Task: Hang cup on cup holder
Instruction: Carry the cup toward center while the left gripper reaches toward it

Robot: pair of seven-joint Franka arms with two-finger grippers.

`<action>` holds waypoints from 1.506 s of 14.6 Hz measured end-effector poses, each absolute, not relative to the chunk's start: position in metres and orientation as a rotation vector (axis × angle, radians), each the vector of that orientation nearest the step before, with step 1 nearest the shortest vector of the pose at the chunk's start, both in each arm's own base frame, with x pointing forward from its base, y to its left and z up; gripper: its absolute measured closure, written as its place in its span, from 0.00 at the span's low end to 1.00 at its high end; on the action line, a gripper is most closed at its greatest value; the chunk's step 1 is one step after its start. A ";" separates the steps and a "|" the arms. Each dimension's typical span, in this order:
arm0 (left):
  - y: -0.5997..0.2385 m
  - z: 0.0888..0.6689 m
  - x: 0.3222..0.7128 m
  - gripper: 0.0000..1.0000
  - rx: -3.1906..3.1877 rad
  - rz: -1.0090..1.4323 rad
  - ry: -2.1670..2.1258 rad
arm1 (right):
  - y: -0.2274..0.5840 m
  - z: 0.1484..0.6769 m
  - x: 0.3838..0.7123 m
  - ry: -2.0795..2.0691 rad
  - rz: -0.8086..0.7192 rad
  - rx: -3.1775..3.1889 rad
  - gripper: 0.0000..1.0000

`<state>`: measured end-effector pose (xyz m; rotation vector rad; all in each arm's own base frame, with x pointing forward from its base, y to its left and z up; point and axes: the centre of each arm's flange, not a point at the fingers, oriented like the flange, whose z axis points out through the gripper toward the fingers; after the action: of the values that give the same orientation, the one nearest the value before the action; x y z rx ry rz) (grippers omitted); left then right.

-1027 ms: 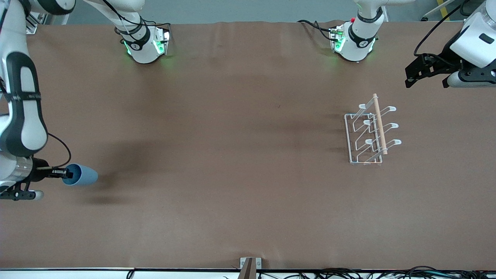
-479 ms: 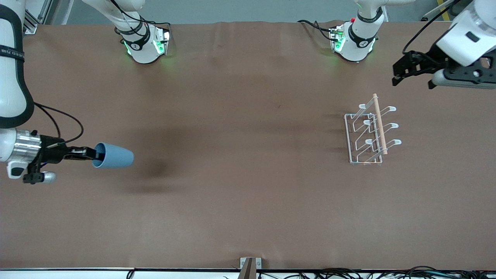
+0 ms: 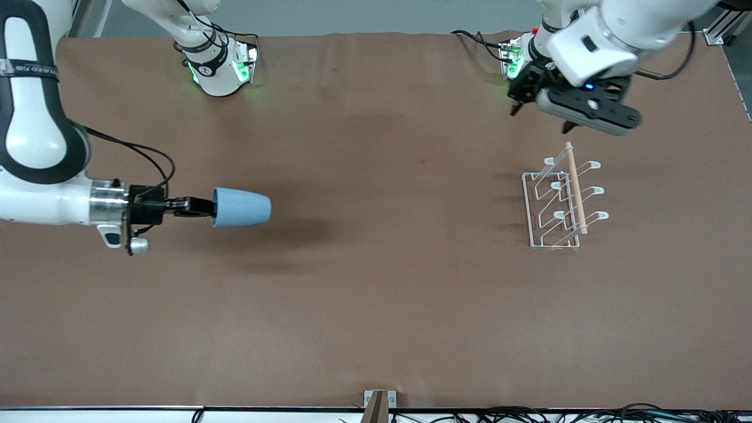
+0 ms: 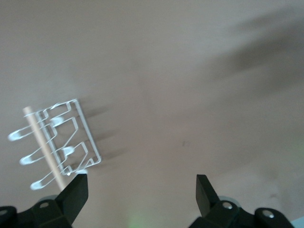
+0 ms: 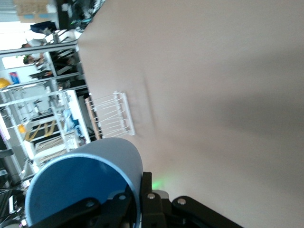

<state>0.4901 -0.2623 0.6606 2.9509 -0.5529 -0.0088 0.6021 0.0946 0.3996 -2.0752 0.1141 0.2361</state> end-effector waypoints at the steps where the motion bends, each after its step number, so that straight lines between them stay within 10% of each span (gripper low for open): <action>1: -0.284 0.665 0.480 0.00 2.930 0.020 -0.616 | 0.112 0.402 0.599 0.102 0.237 -2.032 0.95; 22: -0.499 0.605 0.448 0.00 2.392 0.381 -1.508 | 0.253 0.457 0.572 -0.155 0.267 -1.905 0.95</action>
<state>0.4476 -0.4986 0.6054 2.3919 -1.5084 0.3812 0.5720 0.2534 0.4570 -1.9049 -0.1546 0.2667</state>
